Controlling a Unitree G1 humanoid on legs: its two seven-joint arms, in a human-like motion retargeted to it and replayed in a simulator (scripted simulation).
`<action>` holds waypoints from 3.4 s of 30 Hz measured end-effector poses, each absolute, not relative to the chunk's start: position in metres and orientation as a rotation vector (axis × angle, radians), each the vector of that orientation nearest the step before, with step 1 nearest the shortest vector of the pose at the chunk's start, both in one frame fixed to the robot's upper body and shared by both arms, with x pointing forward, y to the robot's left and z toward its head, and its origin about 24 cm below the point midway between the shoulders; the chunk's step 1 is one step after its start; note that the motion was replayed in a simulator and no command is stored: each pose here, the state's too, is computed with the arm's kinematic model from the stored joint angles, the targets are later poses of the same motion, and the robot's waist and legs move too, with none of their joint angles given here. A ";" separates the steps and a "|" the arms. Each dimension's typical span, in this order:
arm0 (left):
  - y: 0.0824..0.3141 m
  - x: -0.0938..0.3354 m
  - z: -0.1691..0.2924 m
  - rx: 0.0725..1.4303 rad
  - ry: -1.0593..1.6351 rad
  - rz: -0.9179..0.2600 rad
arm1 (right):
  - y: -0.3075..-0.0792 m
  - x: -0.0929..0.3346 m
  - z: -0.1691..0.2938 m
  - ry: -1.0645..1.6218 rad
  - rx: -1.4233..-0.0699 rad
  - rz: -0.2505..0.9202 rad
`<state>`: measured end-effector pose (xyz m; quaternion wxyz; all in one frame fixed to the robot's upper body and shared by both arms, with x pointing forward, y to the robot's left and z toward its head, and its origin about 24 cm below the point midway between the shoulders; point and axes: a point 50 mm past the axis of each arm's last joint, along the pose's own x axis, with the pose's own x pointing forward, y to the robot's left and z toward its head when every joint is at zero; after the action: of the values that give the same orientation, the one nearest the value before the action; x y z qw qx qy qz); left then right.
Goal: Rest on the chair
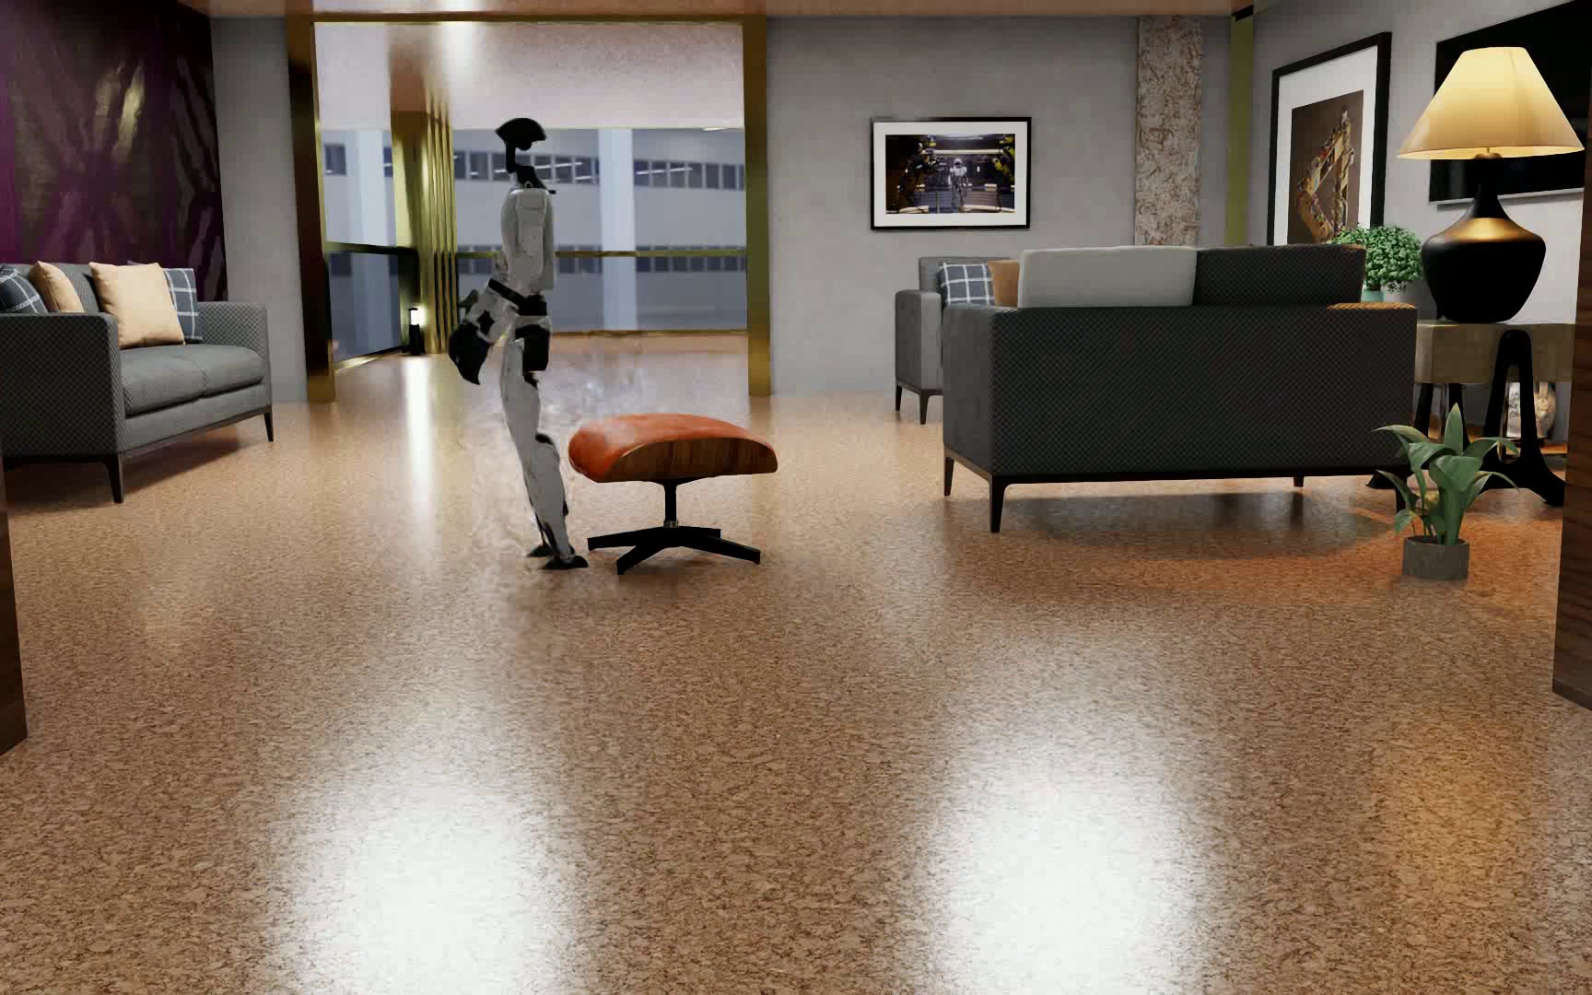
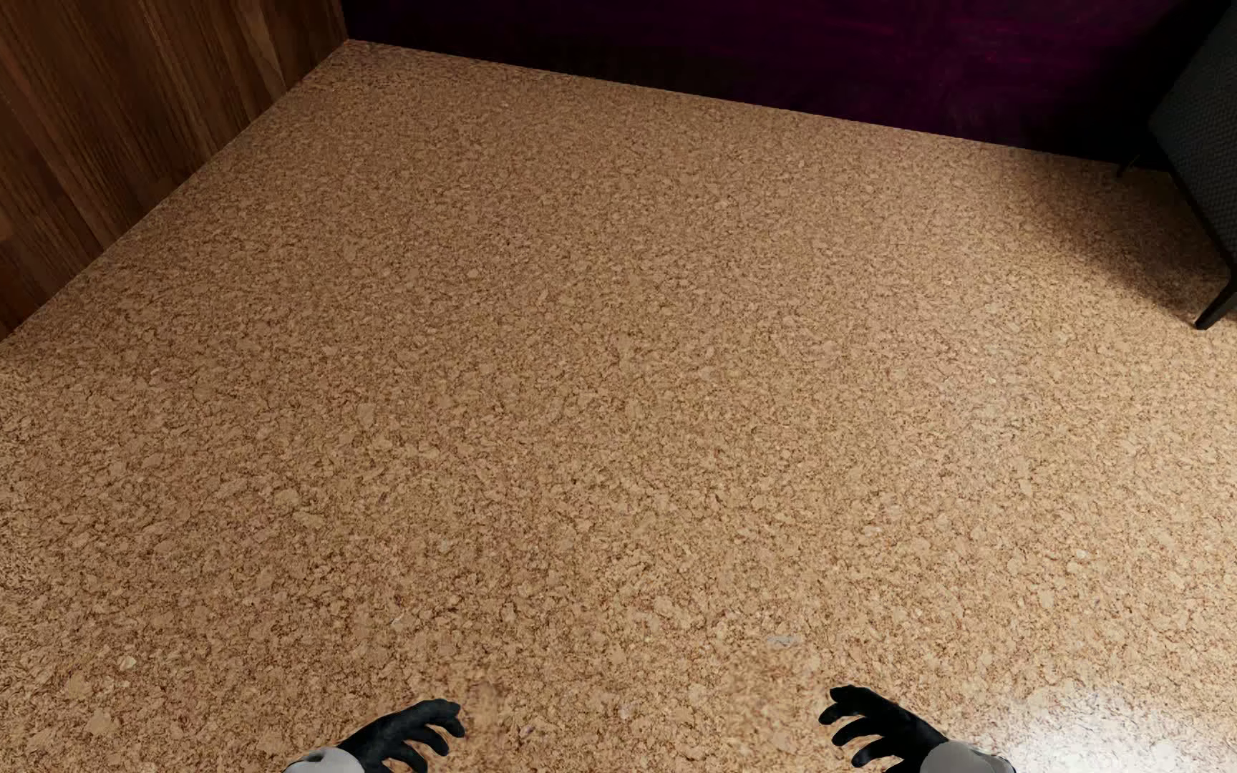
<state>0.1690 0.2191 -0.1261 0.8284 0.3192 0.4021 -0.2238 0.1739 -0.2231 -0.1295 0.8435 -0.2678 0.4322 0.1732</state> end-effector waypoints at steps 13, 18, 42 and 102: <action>0.244 0.121 -0.144 0.643 1.063 -0.391 | -0.199 0.106 -0.159 1.098 -0.383 0.378; 0.230 0.124 -0.144 0.611 1.021 -0.424 | -0.208 0.116 -0.155 1.074 -0.436 0.392; 0.097 0.317 0.022 1.373 0.006 -1.024 | -0.112 0.325 0.018 0.089 -1.001 0.764; 0.256 0.137 -0.132 0.632 1.035 -0.320 | -0.206 0.127 -0.151 1.036 -0.484 0.390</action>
<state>0.1374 0.2564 -0.1320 0.8098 0.2958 0.4840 -0.1499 0.1272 -0.2056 -0.1506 0.8230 -0.2275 0.4871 0.1835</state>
